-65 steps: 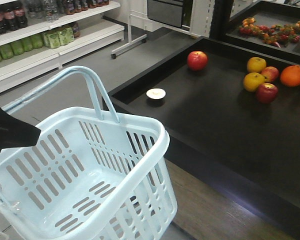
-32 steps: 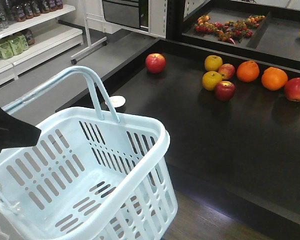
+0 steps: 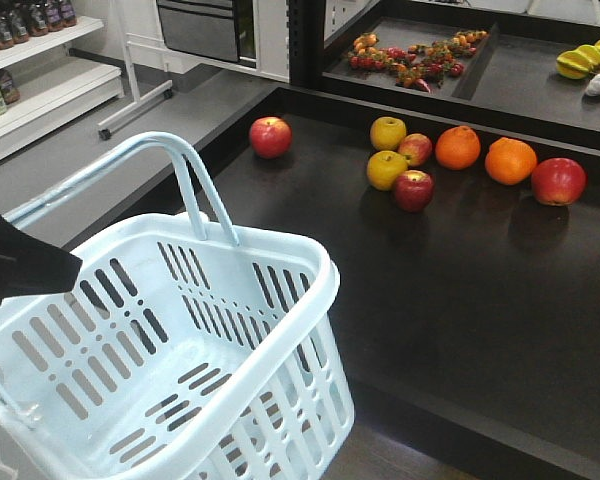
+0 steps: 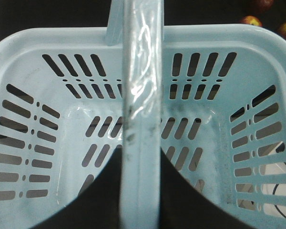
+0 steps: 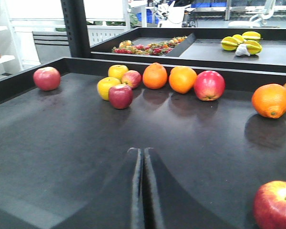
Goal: Pick three apples into basket with both arms
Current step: 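Drive the base up to the black table with red apples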
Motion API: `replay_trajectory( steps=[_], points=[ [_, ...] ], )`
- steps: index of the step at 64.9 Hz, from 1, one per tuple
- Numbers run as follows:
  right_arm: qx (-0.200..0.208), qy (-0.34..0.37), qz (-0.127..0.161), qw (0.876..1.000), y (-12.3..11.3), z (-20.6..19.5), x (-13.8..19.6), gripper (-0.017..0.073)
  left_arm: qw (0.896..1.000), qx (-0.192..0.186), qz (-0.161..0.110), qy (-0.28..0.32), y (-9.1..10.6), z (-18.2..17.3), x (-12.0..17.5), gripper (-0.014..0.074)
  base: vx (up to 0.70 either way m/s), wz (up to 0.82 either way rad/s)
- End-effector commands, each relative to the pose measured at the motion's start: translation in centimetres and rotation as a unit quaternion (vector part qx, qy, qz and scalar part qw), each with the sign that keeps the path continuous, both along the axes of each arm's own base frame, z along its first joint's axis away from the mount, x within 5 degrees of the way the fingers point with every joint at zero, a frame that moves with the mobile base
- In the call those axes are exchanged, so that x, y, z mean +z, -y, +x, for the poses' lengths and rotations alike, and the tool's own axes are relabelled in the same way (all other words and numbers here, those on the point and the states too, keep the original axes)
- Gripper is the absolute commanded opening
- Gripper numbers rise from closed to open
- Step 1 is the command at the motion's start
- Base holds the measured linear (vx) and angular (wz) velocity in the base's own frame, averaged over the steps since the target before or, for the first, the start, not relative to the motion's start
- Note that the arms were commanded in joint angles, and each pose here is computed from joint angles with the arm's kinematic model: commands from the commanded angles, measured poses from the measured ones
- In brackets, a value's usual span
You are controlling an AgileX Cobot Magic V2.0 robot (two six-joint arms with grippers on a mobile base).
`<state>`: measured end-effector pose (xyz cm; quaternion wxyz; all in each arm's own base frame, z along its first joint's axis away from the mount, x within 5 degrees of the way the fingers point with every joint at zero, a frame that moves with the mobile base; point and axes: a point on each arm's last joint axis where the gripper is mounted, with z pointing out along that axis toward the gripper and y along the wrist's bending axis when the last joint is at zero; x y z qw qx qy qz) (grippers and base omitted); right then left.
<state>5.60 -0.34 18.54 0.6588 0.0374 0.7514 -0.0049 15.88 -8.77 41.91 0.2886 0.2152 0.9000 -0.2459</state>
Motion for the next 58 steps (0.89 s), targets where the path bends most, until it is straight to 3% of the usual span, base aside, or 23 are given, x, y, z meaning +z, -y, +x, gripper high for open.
replay_trajectory(
  steps=[1,58],
  points=[
    [-0.002,0.036,-0.006,0.999,0.03,0.03,0.34,-0.0004,0.999,0.009,-0.042,0.033,0.25,-0.29,1.46,-0.0008,0.12,-0.13],
    [-0.002,0.036,-0.006,0.999,0.03,0.03,0.35,-0.0004,0.999,0.009,-0.042,0.033,0.25,-0.29,1.46,-0.0008,0.12,-0.22]
  ],
)
